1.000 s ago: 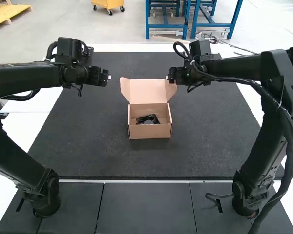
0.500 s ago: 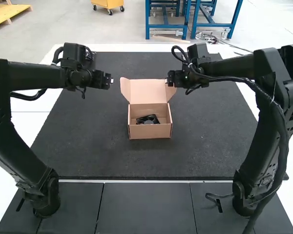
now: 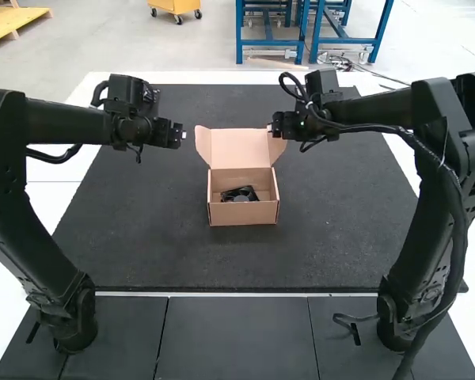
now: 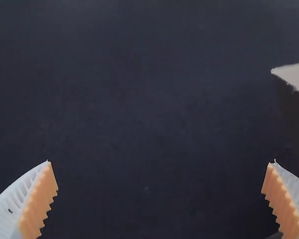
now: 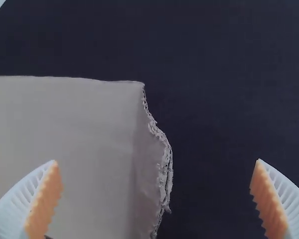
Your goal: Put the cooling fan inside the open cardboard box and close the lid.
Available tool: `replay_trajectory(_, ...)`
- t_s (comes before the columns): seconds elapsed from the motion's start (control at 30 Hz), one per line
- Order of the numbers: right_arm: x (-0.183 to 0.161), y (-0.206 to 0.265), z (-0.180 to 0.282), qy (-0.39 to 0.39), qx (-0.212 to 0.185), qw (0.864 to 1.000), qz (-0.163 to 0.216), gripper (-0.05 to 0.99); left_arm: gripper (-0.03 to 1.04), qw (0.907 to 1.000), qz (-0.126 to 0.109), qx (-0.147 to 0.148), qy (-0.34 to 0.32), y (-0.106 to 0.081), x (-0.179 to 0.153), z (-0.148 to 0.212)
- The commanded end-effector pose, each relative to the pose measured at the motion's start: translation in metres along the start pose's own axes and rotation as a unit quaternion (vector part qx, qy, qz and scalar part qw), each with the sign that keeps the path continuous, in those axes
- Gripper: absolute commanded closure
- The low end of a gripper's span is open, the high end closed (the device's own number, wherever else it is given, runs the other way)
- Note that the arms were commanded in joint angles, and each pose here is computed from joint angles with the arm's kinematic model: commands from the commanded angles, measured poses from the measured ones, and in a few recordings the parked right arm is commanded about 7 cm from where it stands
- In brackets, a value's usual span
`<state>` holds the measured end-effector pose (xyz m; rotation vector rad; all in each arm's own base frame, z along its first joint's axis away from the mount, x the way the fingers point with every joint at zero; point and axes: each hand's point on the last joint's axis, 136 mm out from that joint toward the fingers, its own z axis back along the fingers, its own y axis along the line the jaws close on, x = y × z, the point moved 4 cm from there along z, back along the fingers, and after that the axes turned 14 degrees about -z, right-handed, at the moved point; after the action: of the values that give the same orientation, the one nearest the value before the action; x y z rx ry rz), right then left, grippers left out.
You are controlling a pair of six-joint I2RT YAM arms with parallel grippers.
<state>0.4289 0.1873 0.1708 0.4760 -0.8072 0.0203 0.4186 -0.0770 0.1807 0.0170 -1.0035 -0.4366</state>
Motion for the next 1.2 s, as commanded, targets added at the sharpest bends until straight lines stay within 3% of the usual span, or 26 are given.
replay_trajectory(0.0, 0.018, 0.003, 0.002, -0.012, 0.017, 1.000, -0.006, 0.07, 0.04, 0.9998, -0.013, -0.002, -0.018, -0.005, 0.016, -0.003)
replay_trajectory(0.43, 0.003, 0.003, 0.001, 0.034, 0.024, 0.999, -0.010, 0.06, 0.04, 0.9994, -0.018, -0.011, -0.028, -0.015, 0.024, -0.008)
replay_trajectory(0.57, -0.001, 0.000, -0.003, 0.041, 0.020, 0.999, -0.015, 0.20, 0.04, 0.9994, -0.018, -0.011, -0.028, -0.015, 0.024, -0.009)
replay_trajectory(0.67, -0.004, -0.001, -0.005, 0.044, 0.019, 0.999, -0.019, 0.23, 0.04, 0.9993, -0.018, -0.011, -0.030, -0.015, 0.025, -0.009)
replay_trajectory(0.73, -0.003, 0.000, -0.006, 0.042, 0.020, 0.999, -0.026, 0.31, 0.04, 0.9993, -0.018, -0.011, -0.030, -0.015, 0.025, -0.009)
replay_trajectory(0.87, -0.001, 0.000, -0.007, 0.036, 0.020, 0.999, -0.031, 0.38, 0.04, 0.9994, -0.018, -0.011, -0.028, -0.015, 0.024, -0.011)
replay_trajectory(1.17, -0.001, -0.002, -0.005, 0.037, 0.013, 0.999, -0.030, 0.42, 0.04, 0.9994, -0.019, -0.013, -0.026, -0.017, 0.022, -0.015)
